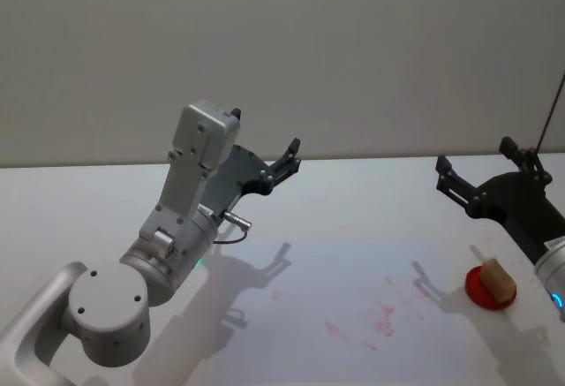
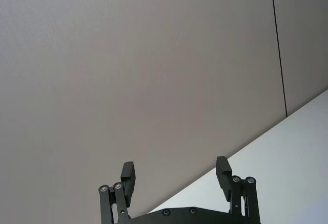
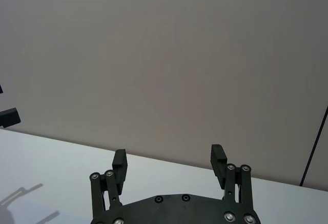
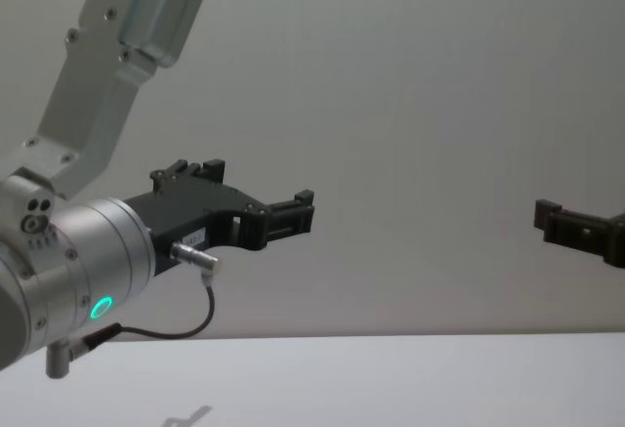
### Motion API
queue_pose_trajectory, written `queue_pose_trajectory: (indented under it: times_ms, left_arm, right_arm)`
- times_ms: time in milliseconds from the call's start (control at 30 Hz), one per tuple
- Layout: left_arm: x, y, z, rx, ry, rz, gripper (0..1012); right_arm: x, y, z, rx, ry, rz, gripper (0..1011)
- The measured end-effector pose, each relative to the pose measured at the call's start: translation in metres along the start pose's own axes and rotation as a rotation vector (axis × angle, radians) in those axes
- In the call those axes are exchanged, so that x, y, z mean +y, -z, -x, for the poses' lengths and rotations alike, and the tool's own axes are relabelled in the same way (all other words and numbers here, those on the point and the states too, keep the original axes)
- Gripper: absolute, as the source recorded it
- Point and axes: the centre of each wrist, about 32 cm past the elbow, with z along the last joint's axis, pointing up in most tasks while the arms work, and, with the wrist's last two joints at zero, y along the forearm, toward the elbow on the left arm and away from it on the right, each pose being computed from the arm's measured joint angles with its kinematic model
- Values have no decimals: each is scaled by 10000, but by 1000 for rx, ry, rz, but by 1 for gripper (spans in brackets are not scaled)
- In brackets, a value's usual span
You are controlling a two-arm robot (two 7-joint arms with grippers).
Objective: Use the one hand to pick up the stamp and affix it onto the A4 paper.
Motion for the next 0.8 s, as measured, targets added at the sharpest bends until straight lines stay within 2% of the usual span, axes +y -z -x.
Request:
queue_pose_trajectory:
  times_ms: [800]
  left_arm:
    - [0,0,0,0,0,0,1001]
  right_arm:
    - [0,1,-2,0,0,0,1001]
